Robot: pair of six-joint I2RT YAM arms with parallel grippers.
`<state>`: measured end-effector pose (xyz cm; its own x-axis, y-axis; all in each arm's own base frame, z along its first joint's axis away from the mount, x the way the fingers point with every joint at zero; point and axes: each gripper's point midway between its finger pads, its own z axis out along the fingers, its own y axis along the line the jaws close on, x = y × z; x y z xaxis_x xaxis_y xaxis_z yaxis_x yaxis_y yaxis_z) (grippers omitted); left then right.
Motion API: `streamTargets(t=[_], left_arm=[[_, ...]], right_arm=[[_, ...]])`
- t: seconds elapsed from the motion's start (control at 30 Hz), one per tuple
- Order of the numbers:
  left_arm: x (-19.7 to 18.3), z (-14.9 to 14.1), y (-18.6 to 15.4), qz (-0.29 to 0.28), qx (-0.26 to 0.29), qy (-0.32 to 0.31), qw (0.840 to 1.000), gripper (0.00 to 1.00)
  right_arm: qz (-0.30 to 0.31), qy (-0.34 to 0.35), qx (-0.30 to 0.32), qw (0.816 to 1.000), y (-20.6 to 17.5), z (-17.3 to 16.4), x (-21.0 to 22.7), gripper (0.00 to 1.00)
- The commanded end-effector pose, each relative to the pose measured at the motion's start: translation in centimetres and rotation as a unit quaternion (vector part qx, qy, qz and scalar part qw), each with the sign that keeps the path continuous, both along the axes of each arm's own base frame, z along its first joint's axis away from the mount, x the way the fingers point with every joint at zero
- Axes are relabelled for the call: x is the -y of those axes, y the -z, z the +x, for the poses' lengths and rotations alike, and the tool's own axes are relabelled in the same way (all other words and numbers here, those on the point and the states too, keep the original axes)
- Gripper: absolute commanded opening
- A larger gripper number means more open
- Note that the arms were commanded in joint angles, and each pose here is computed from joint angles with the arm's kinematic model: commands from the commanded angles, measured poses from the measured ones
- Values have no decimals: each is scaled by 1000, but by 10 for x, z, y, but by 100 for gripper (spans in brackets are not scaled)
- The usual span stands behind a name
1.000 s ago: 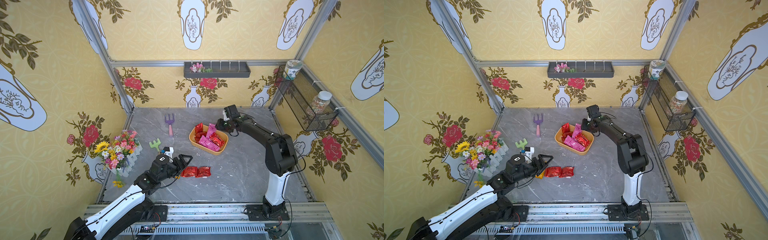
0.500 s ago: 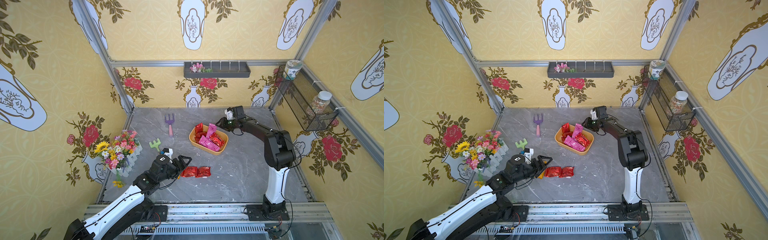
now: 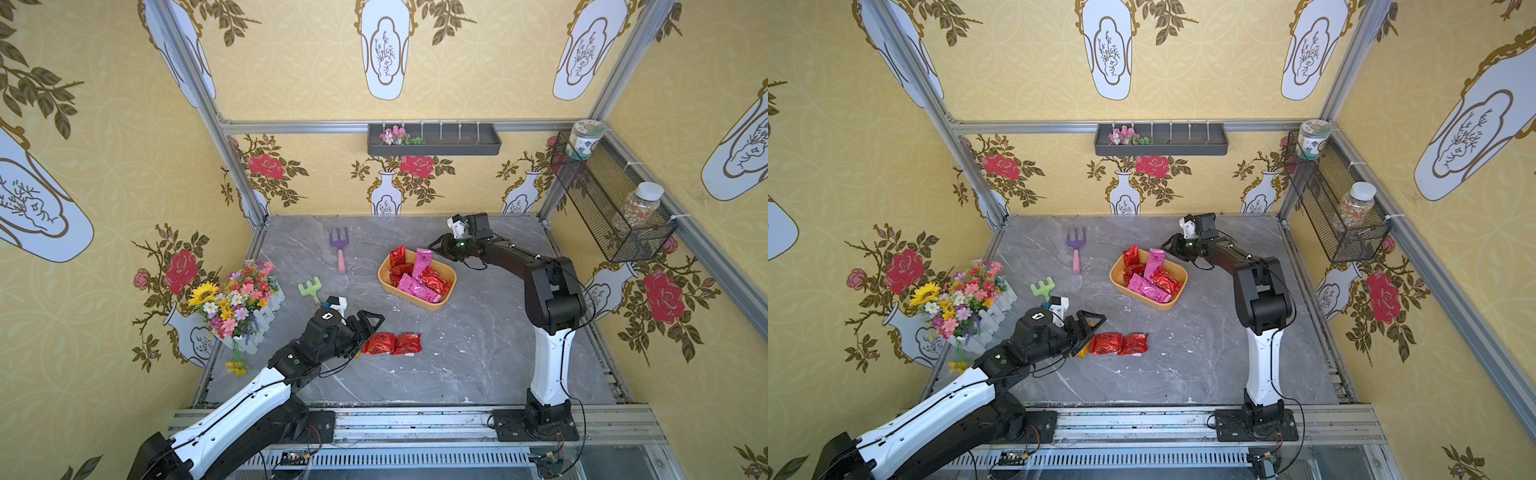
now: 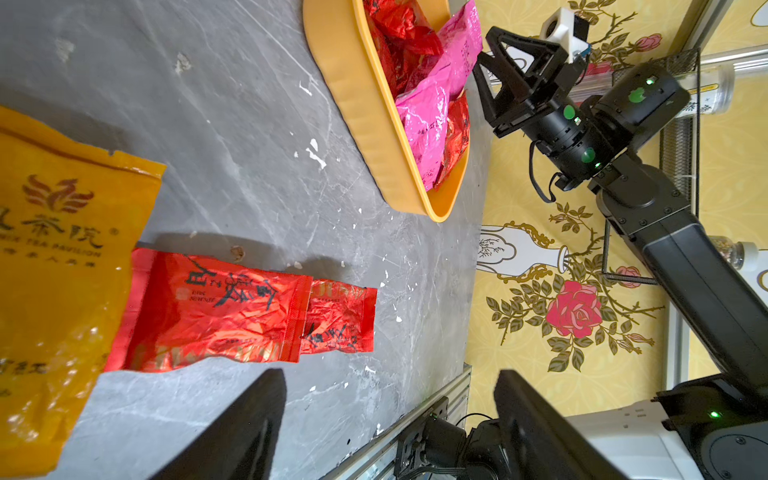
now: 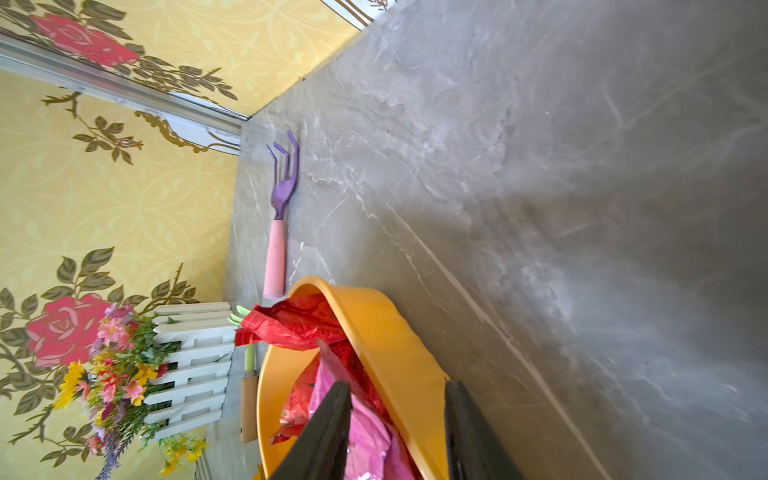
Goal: Take the tea bags out of the storage box
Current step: Pick up the tea bag from the storage box.
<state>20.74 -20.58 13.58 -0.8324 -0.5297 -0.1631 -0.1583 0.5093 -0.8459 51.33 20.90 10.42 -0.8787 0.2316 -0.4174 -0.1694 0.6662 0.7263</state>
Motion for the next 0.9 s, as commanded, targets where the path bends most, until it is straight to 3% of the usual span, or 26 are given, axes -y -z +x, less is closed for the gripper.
streamTargets(t=[0.0,0.3,0.87], left_arm=[[4,2,-3,-9,5,3,1000,84],[4,2,-4,-12,5,4,1000,84],[6,2,-1,-16,1,6,1000,85]], right_arm=[[28,-16,17,999,-8,3,-9,40],[44,-20,7,999,-1,2,-13,30],[43,-2,33,999,-29,-1,-16,3]])
